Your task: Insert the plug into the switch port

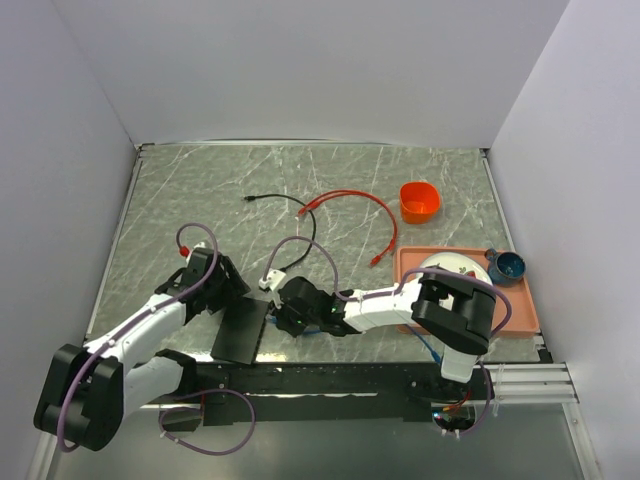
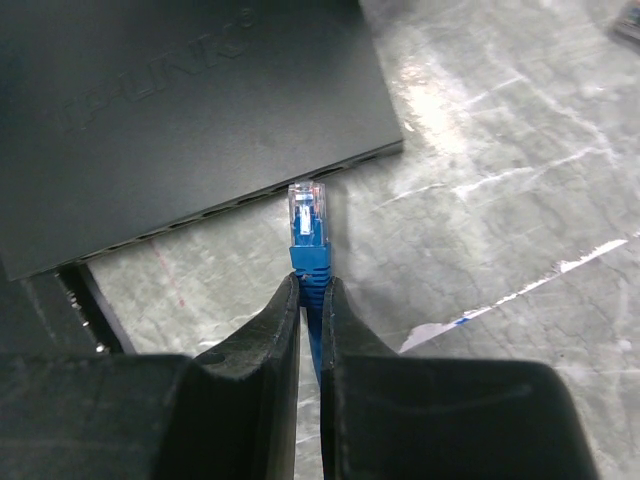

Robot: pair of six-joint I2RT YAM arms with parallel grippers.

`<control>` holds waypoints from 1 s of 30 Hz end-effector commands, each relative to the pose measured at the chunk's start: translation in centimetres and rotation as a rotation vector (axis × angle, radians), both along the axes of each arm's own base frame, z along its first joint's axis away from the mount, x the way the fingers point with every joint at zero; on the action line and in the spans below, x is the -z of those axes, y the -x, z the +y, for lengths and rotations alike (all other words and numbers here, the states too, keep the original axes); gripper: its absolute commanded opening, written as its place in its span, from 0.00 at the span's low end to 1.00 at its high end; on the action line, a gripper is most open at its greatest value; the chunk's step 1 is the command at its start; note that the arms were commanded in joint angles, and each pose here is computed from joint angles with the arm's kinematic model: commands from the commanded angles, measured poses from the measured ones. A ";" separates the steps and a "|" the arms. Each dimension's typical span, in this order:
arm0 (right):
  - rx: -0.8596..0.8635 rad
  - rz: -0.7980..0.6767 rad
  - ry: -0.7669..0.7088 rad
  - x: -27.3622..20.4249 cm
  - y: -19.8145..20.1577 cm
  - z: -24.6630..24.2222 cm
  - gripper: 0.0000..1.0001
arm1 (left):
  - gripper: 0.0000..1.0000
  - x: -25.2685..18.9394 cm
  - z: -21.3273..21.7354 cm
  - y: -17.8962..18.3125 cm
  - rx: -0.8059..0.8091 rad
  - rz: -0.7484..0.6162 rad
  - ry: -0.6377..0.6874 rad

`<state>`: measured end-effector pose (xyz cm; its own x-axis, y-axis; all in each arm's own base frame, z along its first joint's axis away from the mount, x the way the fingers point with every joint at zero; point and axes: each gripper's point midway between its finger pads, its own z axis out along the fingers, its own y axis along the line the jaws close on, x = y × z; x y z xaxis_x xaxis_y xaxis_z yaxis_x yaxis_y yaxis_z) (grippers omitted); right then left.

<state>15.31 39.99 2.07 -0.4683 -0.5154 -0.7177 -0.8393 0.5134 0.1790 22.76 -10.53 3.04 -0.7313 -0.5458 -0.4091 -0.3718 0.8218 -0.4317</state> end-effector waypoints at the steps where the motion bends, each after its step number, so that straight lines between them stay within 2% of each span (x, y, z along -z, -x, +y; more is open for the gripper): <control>1: 0.069 -0.061 -0.002 -0.1 -1.4 -0.5 0.00 | 0.70 0.8 -0.4 0.2 0.024 0.010 0.007; 11: 0.076 -0.095 0.054 0.3 -2.1 -0.6 0.00 | 0.68 0.9 -1.1 0.2 0.053 0.015 0.034; 30: -0.032 -0.080 0.135 1.9 0.1 0.5 0.00 | 0.69 0.4 -2.8 0.0 0.057 -0.011 0.147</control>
